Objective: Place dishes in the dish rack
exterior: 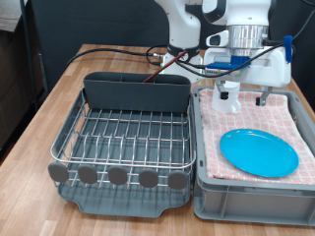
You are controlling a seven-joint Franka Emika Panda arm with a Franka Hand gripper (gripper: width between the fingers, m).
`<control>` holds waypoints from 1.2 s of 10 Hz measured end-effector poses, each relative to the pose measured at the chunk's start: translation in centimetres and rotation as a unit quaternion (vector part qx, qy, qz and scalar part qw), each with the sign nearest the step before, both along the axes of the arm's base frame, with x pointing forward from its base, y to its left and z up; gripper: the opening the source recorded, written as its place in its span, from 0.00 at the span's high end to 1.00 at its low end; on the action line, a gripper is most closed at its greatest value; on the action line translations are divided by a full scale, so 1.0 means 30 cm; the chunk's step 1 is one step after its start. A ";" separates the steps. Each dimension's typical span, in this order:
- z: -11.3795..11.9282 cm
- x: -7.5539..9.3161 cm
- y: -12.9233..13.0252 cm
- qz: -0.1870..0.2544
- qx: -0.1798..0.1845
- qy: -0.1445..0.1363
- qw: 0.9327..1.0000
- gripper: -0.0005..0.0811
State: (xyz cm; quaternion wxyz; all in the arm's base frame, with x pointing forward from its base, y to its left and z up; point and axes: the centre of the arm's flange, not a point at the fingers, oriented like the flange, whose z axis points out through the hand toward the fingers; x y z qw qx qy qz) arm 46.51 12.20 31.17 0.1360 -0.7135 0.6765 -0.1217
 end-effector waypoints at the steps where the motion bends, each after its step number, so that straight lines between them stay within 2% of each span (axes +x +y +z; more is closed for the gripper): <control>1: -0.004 0.005 -0.003 0.002 0.015 0.002 1.000 0.01; 4: -0.069 0.015 -0.017 0.004 0.053 0.008 0.999 0.01; 12: -0.257 0.001 -0.029 0.012 0.073 0.004 0.997 0.01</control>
